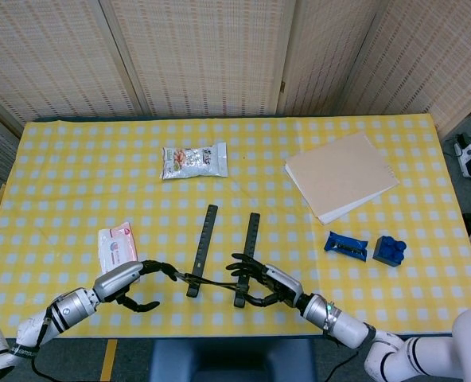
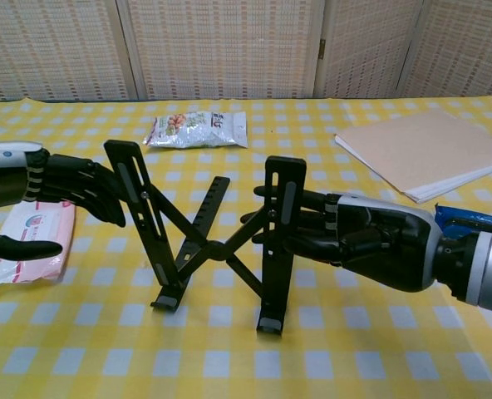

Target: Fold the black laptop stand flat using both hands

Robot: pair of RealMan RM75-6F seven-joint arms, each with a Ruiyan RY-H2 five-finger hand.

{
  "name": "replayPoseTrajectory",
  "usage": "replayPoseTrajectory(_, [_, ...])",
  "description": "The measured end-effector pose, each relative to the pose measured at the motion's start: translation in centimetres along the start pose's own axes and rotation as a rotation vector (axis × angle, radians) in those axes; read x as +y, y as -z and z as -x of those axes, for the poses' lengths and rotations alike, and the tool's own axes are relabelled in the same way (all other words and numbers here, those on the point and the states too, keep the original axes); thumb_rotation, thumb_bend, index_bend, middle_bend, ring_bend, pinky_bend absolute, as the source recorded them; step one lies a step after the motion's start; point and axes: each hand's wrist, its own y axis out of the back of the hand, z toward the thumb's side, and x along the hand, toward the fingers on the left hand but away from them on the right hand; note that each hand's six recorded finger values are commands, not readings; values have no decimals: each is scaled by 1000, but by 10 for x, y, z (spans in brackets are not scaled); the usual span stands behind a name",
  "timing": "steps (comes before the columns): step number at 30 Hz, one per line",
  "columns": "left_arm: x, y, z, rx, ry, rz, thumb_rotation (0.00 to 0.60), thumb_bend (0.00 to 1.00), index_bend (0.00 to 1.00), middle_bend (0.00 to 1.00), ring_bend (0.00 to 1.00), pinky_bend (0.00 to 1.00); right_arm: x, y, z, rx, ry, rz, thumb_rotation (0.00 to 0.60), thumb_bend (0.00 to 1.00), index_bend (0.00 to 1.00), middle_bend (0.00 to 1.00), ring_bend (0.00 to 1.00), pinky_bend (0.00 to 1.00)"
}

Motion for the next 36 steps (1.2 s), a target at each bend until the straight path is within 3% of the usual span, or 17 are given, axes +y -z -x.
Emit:
replayPoseTrajectory(4, [0, -1, 0, 2, -1, -2, 600, 381, 269, 337, 263, 210, 0, 6, 3, -11, -2, 125, 600, 426, 0, 158, 154, 56])
replayPoseTrajectory(9, [1, 1, 2, 9, -3, -4, 600, 381, 269, 337, 263, 210, -3, 15, 3, -32, -15, 208, 600, 425, 0, 158, 151, 64])
replayPoseTrajectory(19, [-1, 1, 2, 7, 0, -2, 600, 382, 268, 337, 263, 210, -7, 22, -2, -59, -28, 206, 600, 425, 0, 158, 154, 93])
replayPoseTrajectory(29, [0, 2, 2, 8, -5, -8, 600, 382, 268, 337, 262, 210, -5, 26, -6, -62, -27, -21, 600, 426, 0, 158, 161, 100])
replayPoseTrajectory(36, [2, 10, 2, 39, -20, -66, 600, 382, 284, 337, 253, 208, 2, 12, -9, -15, 2, -358, 600, 425, 0, 155, 156, 100])
